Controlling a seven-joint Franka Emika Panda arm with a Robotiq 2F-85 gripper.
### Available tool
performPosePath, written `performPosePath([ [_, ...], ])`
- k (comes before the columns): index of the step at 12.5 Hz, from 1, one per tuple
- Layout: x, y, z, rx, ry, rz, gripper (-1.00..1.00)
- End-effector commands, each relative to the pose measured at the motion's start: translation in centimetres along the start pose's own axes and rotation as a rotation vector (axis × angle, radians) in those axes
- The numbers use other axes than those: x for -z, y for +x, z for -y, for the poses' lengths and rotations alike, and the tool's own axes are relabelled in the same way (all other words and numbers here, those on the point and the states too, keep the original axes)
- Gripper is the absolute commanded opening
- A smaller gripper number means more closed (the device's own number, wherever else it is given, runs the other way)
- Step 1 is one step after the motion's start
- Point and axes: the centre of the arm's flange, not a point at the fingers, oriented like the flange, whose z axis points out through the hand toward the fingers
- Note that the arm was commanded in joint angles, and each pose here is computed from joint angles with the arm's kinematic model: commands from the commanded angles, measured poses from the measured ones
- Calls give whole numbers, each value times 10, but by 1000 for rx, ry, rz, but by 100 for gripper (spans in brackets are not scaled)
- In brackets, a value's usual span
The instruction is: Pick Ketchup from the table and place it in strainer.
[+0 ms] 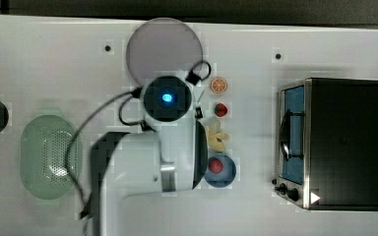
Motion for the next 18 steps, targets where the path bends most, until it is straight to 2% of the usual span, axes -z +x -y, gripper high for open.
performPosePath([
  [1, 50, 7, 69, 63, -23, -28, 21],
  [7, 25, 2, 219, -229, 1, -3, 21],
  [11, -20, 3, 299, -341, 108, -14, 21],
  [13, -50, 3, 321, -361, 139, 16, 21],
  [18, -118, 11, 339, -334, 199, 22, 21],
])
